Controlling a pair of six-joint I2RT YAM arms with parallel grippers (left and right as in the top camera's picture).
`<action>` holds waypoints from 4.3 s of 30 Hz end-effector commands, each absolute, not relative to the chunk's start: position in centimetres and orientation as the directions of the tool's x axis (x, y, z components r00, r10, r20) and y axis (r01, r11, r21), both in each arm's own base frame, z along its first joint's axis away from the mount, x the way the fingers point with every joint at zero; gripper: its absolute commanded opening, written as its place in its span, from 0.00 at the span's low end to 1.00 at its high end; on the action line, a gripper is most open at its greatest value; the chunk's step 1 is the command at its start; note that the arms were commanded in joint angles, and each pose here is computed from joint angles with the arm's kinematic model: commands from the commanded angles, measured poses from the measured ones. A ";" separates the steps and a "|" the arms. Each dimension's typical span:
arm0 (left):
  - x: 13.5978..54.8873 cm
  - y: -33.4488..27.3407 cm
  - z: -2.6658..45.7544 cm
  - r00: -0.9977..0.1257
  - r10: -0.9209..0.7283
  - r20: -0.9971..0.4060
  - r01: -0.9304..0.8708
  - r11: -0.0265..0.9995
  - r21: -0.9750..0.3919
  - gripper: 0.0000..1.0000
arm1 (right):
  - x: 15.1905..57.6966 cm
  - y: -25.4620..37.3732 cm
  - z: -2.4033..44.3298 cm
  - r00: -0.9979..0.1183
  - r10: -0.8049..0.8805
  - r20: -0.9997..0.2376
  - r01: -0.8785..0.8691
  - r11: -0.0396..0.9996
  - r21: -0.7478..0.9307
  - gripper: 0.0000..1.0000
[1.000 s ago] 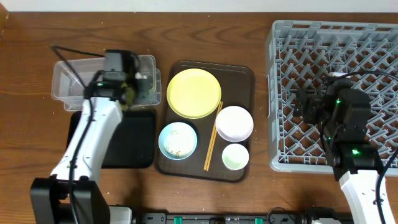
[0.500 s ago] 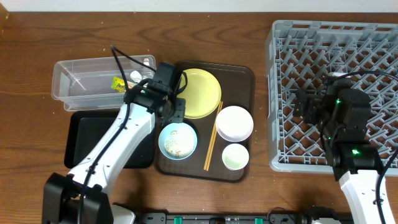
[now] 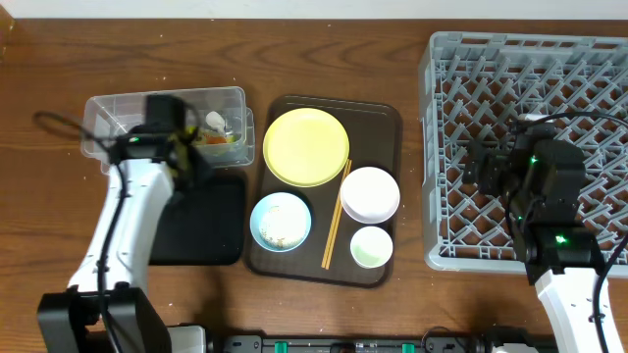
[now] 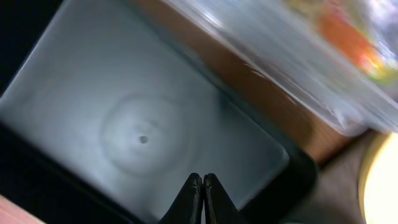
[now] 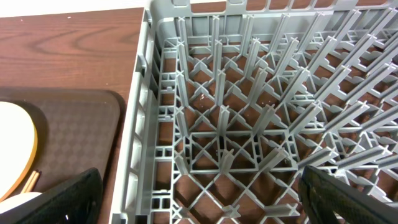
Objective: Sort waste into correct bins and load items into the dishwasher rack
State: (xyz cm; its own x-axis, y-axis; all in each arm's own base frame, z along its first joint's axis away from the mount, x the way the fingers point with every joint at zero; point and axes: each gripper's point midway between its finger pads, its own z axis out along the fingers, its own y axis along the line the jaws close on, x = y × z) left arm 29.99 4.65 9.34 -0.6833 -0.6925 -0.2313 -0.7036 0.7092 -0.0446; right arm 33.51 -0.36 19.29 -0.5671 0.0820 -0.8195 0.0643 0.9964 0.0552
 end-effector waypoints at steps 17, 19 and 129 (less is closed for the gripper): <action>30.6 7.9 3.0 -0.390 -0.878 -0.280 -0.872 0.449 -0.195 0.07 | 33.8 0.1 20.3 -0.549 0.067 -0.833 0.044 0.998 0.051 0.99; 31.2 8.0 2.7 -0.387 -0.876 -0.288 -0.869 0.451 -0.205 0.07 | 33.8 0.1 20.3 -0.549 0.067 -0.833 0.044 0.998 0.051 0.99; 36.0 0.2 10.1 -0.723 -0.495 -0.483 -0.346 0.863 -0.367 0.23 | 34.0 0.1 20.6 -0.539 0.067 -0.839 0.043 0.998 0.052 0.99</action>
State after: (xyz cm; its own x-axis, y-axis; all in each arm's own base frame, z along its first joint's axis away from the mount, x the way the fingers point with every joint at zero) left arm 35.84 3.57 8.86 -0.6603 -0.5765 -0.4812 -0.4687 0.8171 -0.3356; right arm 33.63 -0.36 19.45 -0.5606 0.0820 -0.8240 0.0639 0.9964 0.0557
